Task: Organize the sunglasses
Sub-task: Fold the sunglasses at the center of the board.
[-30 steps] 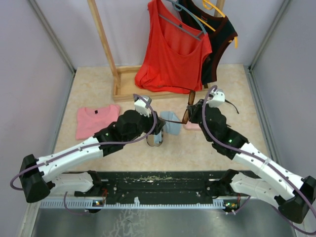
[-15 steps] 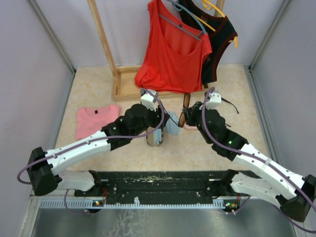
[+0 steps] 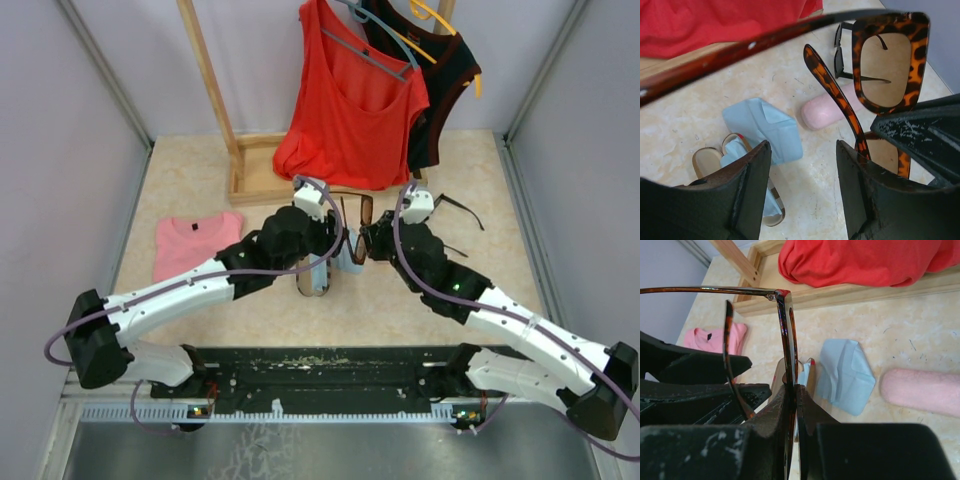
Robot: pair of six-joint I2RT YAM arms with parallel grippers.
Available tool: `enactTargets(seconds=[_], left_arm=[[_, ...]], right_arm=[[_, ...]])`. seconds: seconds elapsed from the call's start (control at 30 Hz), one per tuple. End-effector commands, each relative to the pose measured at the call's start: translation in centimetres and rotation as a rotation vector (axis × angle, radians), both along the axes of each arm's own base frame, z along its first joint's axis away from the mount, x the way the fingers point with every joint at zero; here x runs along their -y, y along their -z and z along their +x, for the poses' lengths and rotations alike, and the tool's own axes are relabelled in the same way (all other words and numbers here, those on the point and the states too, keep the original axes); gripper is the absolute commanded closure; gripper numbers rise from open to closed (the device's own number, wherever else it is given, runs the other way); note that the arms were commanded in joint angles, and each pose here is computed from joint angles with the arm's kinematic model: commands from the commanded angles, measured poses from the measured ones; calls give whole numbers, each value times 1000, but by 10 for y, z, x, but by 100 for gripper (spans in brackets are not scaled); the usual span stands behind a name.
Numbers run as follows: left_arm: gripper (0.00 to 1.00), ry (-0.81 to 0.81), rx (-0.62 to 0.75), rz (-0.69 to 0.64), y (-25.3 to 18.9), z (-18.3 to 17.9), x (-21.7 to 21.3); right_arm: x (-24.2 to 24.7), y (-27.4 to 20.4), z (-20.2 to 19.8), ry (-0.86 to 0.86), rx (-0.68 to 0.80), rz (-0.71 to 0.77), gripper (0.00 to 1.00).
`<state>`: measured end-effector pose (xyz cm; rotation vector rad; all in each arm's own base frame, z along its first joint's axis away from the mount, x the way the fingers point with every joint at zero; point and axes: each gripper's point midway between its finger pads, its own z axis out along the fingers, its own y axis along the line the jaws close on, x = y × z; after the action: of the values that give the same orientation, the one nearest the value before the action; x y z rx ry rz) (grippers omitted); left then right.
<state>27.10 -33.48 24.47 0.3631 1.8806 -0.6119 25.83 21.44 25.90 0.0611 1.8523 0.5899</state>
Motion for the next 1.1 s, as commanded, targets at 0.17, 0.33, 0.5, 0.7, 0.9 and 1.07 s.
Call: enactTargets(seconds=[0.17, 0.33, 0.5, 0.7, 0.9, 1.07], left_arm=[[40, 8, 16, 12, -7, 8, 14], [40, -6, 11, 46, 4, 9, 14], [40, 0, 2, 63, 12, 8, 18], [40, -8, 1, 78, 15, 8, 18], [39, -57, 21, 66, -1, -1, -12], [39, -24, 57, -3, -35, -20, -32]], right_arm=[[-13, -12, -1, -30, 33, 7, 100], [-19, -6, -1, -47, 20, -15, 100], [-26, 0, -2, -65, 10, -30, 100], [-23, 6, -1, -39, -8, -43, 100], [34, 5, 0, 159, 10, -72, 100], [58, 22, 0, 165, -15, -166, 100]])
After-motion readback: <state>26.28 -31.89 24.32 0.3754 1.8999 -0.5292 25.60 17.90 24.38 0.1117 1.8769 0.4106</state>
